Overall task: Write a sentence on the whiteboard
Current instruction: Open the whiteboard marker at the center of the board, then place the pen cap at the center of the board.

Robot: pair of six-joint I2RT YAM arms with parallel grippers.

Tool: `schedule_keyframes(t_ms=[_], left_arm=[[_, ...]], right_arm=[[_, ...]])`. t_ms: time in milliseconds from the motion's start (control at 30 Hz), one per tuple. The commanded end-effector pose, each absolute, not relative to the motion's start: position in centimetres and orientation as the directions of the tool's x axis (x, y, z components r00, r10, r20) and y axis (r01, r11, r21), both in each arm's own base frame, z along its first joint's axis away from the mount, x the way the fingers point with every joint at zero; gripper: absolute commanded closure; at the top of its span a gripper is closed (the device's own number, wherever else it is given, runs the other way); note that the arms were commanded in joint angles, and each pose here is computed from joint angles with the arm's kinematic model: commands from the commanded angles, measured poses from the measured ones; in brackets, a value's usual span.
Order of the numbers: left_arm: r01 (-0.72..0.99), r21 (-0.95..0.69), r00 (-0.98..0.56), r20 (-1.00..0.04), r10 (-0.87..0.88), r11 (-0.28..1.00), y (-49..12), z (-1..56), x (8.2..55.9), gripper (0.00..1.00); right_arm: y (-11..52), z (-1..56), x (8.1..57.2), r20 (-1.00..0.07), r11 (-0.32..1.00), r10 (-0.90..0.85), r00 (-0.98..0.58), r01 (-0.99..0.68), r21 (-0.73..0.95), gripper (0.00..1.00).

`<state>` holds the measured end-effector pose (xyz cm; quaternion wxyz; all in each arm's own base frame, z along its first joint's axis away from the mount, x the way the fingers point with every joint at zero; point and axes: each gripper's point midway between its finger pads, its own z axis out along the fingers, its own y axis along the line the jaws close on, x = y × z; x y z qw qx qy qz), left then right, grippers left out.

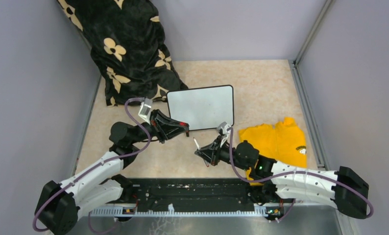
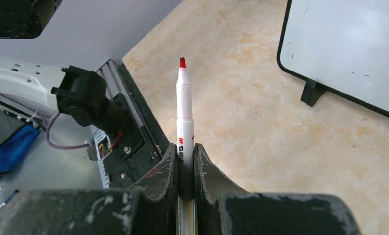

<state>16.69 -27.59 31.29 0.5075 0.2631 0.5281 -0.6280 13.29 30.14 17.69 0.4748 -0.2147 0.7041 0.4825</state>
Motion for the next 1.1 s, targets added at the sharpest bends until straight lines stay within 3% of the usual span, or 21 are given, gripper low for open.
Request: schedule_keyframes(t_ms=[0,67,233,367,467,767,933,1067], left_arm=[[0.926,-0.366,-0.305,-0.871,-0.386,0.094,-27.3,31.9,17.0,1.00],[0.917,-0.374,-0.300,-0.875,-0.380,0.139,-27.2,31.5,17.7,1.00],[0.772,-0.453,-0.325,-0.884,-0.337,0.445,-25.4,29.8,22.3,1.00],[0.506,-0.452,-0.377,-0.882,-0.283,0.735,-20.5,26.2,24.7,1.00],[0.288,-0.373,-0.408,-0.881,-0.240,0.882,-16.3,23.5,25.9,1.00],[0.029,-0.158,-0.677,-0.730,-0.097,0.987,-13.0,14.5,26.8,1.00],[-0.116,-0.211,-0.786,-0.578,-0.219,0.971,-11.1,10.3,28.5,1.00],[-0.138,-0.199,-0.819,-0.527,-0.225,0.970,-10.9,8.0,29.3,1.00]], right_arm=[[29.5,20.2,14.3,-0.881,0.459,0.231,-0.413,-0.752,0.473,1.00],[28.7,20.7,14.9,-0.887,0.497,0.247,-0.391,-0.734,0.462,1.00],[24.3,21.1,17.5,-0.894,0.683,0.300,-0.333,-0.579,0.445,1.00],[21.5,20.9,18.6,-0.914,0.785,0.268,-0.306,-0.481,0.391,1.00],[20.5,20.6,19.1,-0.926,0.826,0.234,-0.295,-0.442,0.350,1.00],[21.8,20.5,19.0,-0.933,0.804,0.211,-0.293,-0.490,0.336,1.00],[22.0,21.0,18.9,-0.937,0.795,0.212,-0.277,-0.509,0.330,1.00],[22.1,21.6,18.7,-0.942,0.784,0.210,-0.262,-0.530,0.323,1.00]])
